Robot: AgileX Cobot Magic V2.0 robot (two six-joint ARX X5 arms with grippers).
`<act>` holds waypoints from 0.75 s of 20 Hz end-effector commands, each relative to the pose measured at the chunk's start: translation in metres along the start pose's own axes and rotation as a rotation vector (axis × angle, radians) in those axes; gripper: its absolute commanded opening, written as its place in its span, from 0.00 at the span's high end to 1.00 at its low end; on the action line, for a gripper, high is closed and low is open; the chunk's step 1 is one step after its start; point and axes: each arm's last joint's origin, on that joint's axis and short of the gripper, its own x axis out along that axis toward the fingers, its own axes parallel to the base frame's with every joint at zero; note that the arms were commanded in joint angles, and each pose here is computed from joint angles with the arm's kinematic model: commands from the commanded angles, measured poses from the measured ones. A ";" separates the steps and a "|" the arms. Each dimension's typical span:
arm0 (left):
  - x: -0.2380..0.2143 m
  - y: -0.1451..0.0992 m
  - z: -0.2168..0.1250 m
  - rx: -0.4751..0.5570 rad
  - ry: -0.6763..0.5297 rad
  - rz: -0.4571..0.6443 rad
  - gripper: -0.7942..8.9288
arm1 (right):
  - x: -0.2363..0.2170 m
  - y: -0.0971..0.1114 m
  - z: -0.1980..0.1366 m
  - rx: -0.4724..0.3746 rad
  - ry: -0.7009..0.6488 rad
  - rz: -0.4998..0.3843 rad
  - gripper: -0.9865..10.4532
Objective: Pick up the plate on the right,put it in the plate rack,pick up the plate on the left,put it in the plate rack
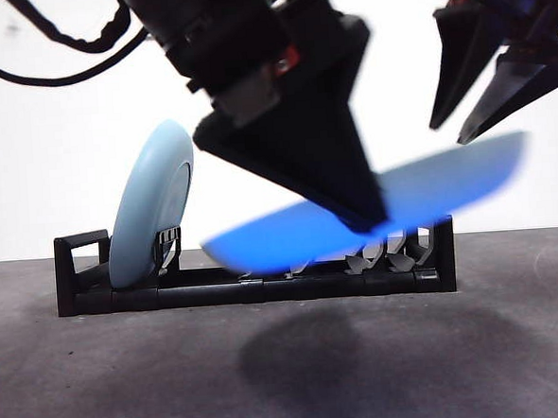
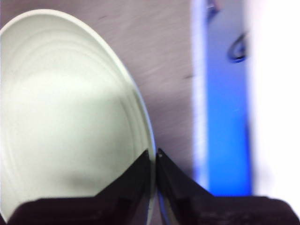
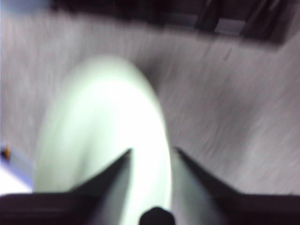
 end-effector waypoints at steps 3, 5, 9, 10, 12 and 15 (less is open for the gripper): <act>-0.001 -0.002 0.017 -0.338 -0.199 -0.102 0.93 | -0.028 -0.005 0.004 -0.014 -0.176 -0.053 0.69; -0.002 0.004 0.024 -0.437 -0.292 -0.081 0.93 | -0.048 -0.005 0.005 -0.021 -0.303 -0.172 0.69; -0.004 0.038 0.026 -0.628 -0.458 -0.005 0.93 | -0.082 -0.003 0.001 -0.003 -0.505 -0.363 0.70; -0.004 0.051 0.023 -0.682 -0.503 0.004 0.93 | -0.088 -0.003 -0.001 0.003 -0.534 -0.391 0.70; -0.005 0.080 0.014 -0.786 -0.597 0.023 0.93 | -0.095 -0.005 -0.003 0.013 -0.562 -0.410 0.70; -0.012 0.126 -0.010 -0.893 -0.740 0.085 0.93 | -0.099 -0.009 -0.004 0.030 -0.570 -0.425 0.70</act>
